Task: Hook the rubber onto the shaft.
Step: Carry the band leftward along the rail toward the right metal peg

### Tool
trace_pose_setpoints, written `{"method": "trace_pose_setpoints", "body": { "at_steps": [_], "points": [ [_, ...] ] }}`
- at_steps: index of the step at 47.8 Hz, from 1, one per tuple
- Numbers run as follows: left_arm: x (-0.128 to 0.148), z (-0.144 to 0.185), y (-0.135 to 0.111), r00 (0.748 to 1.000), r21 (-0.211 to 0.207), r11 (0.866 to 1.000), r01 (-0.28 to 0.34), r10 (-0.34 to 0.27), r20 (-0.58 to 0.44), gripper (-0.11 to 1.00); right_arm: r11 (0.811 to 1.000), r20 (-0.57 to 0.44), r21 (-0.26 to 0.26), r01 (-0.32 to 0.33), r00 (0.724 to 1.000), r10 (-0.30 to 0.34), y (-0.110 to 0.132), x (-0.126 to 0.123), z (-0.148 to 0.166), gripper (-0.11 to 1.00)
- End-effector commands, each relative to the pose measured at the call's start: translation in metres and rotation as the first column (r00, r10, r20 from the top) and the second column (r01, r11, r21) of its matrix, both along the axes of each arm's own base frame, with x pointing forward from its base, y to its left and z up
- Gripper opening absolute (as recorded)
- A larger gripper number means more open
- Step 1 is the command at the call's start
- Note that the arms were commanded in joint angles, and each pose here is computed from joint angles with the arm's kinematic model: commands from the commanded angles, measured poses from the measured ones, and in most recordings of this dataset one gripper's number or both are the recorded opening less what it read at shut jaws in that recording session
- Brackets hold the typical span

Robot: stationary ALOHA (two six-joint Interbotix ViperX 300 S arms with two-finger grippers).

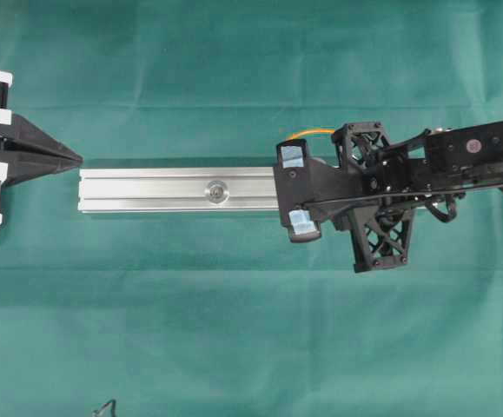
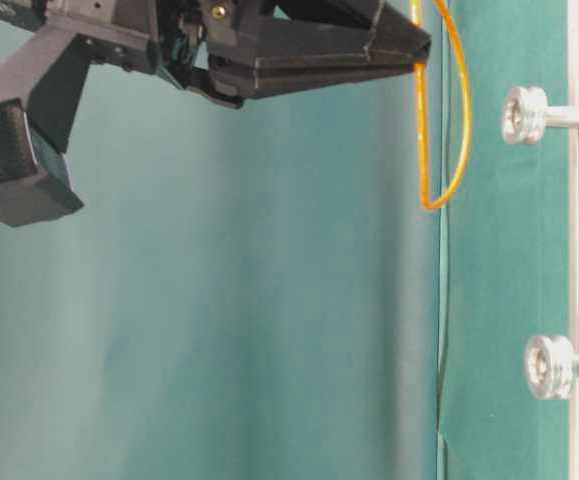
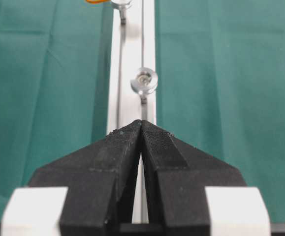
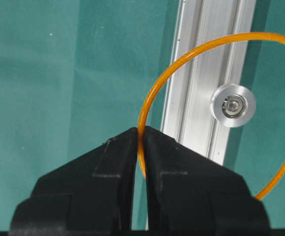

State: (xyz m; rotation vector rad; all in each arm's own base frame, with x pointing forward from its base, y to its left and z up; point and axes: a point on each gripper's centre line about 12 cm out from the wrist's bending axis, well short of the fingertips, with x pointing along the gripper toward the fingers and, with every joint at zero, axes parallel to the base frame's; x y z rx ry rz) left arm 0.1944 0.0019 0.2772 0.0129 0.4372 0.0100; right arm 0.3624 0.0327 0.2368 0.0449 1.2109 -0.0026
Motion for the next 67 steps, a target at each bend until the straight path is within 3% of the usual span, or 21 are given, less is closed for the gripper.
{"method": "trace_pose_setpoints", "body": {
  "at_steps": [1, 41, 67],
  "points": [
    [0.003, 0.012, 0.000, 0.999, 0.000, 1.000, 0.001, -0.001, 0.032, 0.00, 1.000, 0.041, 0.002, 0.001, 0.999, -0.001, -0.001, 0.006, 0.010, 0.07],
    [0.003, 0.012, -0.001, 1.000, 0.000, 1.000, 0.003, -0.003, 0.029, 0.00, 1.000, 0.038, 0.009, 0.002, 0.999, -0.003, 0.001, 0.009, 0.006, 0.07],
    [0.003, 0.012, -0.001, 1.000, 0.000, 1.000, 0.003, -0.003, 0.028, 0.00, 0.999, 0.064, 0.025, -0.022, 0.998, 0.021, 0.016, 0.010, 0.007, 0.07]
  ]
}}
